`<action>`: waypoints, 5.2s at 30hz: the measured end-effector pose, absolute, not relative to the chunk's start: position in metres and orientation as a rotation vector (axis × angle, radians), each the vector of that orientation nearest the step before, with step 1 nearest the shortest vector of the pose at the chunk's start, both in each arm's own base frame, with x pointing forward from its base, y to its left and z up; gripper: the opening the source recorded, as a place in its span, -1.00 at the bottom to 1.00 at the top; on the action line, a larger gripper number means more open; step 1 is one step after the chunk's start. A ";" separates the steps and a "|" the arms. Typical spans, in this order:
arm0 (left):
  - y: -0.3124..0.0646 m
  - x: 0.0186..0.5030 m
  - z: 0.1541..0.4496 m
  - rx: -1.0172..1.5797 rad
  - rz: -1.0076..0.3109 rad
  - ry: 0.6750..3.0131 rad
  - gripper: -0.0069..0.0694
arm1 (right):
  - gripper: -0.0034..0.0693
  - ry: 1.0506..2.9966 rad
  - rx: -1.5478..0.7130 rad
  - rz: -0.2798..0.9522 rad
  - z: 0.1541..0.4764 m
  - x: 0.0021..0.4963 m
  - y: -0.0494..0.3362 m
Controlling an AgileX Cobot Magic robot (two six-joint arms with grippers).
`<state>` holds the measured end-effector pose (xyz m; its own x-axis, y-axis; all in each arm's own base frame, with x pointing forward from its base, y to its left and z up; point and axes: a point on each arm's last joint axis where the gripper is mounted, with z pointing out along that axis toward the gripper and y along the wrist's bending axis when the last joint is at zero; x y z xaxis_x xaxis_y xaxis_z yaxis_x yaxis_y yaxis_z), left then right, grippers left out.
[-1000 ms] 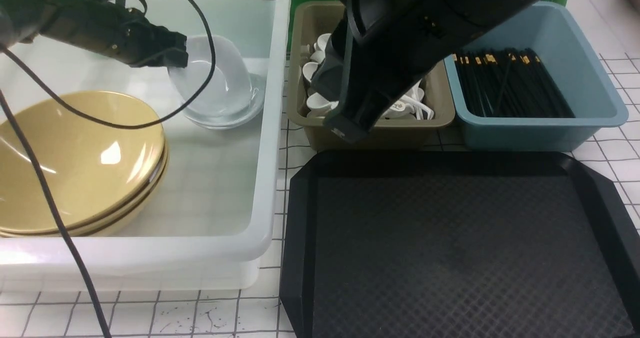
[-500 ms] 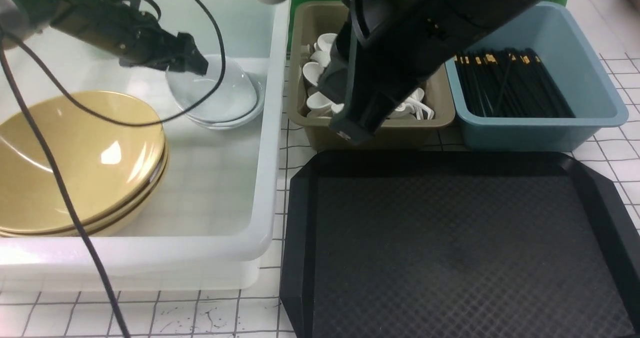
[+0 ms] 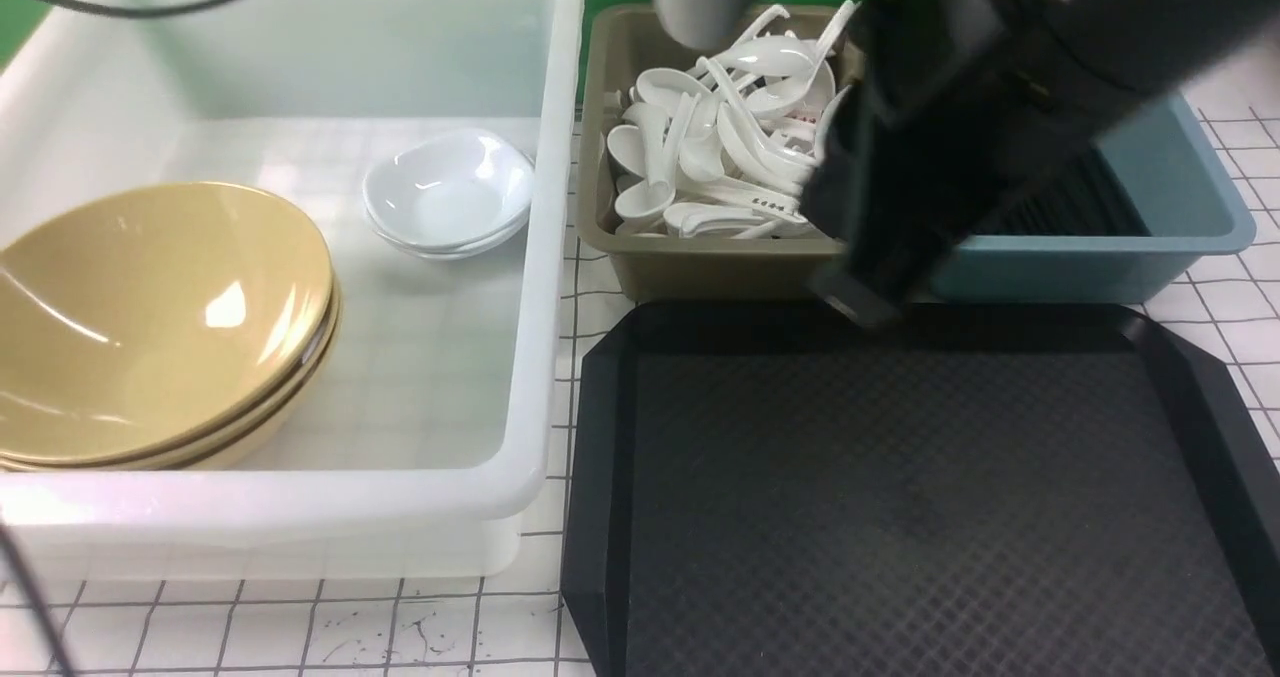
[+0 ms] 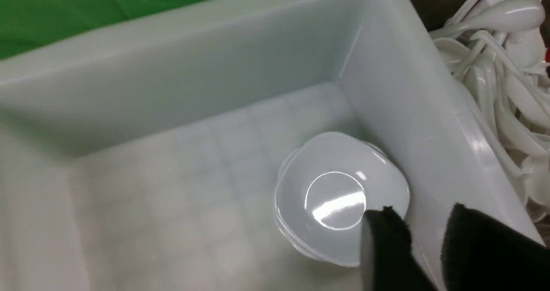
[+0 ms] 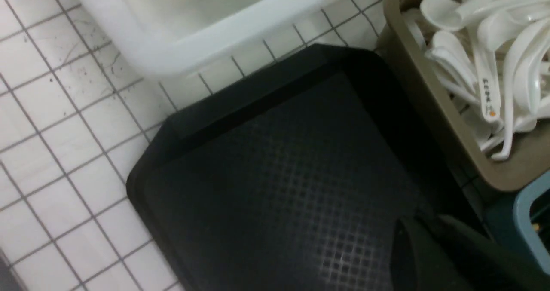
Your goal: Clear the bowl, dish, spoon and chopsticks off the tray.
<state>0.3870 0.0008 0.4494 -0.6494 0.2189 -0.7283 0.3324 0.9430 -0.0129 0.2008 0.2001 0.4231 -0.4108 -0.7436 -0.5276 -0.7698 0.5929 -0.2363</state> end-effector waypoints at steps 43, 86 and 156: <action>-0.014 0.050 0.296 0.211 -0.041 2.005 -0.84 | -0.63 1.684 -0.752 0.487 0.367 0.076 0.074; -0.014 0.049 0.295 0.213 -0.047 2.014 -0.84 | -0.81 1.717 0.057 -0.061 0.185 0.056 -0.005; 0.002 0.054 0.177 -0.046 0.034 1.807 -0.85 | -0.72 1.806 0.062 -0.029 0.177 0.054 -0.005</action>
